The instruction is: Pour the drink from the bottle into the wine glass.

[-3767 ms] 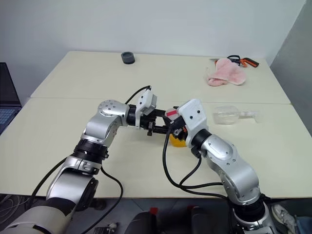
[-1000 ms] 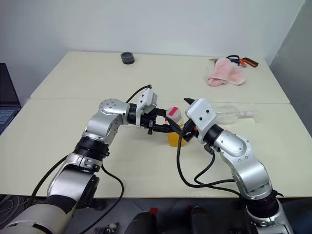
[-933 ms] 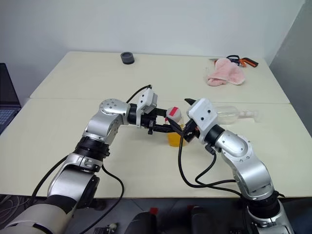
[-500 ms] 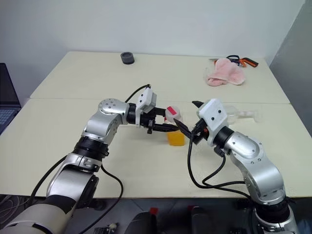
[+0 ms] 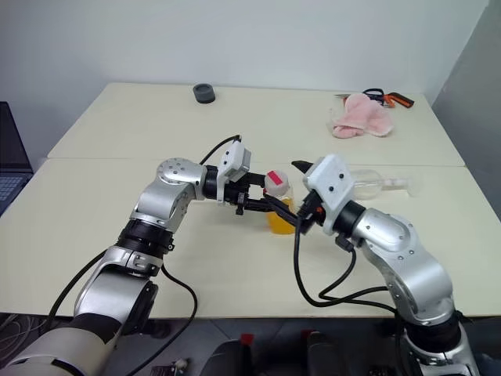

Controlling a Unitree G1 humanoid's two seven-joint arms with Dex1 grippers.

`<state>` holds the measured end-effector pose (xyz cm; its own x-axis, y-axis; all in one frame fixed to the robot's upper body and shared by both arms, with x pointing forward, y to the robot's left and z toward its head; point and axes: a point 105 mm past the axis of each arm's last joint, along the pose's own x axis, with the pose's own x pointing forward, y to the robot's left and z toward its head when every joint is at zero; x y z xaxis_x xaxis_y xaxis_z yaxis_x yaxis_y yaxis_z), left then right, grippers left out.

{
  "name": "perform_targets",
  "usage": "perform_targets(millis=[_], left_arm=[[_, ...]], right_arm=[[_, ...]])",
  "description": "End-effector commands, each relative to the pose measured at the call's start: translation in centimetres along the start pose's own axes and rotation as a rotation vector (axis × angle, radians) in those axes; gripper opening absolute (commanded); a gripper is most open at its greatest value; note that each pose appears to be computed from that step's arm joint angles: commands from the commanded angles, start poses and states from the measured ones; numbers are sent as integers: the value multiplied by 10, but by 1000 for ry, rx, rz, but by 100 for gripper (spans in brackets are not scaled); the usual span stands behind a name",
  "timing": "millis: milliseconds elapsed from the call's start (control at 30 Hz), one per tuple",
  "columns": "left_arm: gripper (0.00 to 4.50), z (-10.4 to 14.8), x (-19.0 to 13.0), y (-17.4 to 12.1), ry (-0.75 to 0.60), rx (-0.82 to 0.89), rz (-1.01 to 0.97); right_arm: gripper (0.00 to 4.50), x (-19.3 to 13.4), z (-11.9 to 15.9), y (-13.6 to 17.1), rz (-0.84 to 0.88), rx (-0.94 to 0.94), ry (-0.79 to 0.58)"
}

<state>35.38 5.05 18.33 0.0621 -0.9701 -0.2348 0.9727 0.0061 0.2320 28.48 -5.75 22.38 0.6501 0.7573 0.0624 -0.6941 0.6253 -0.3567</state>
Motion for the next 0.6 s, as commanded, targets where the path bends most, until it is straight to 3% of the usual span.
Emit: perform_targets(millis=[33, 600], left_arm=[[217, 9, -3, 3, -5, 39, 10], [217, 9, -4, 2, -3, 40, 5]], right_arm=[[421, 8, 10, 0, -21, -53, -44], [421, 14, 3, -14, -100, -68, -41]])
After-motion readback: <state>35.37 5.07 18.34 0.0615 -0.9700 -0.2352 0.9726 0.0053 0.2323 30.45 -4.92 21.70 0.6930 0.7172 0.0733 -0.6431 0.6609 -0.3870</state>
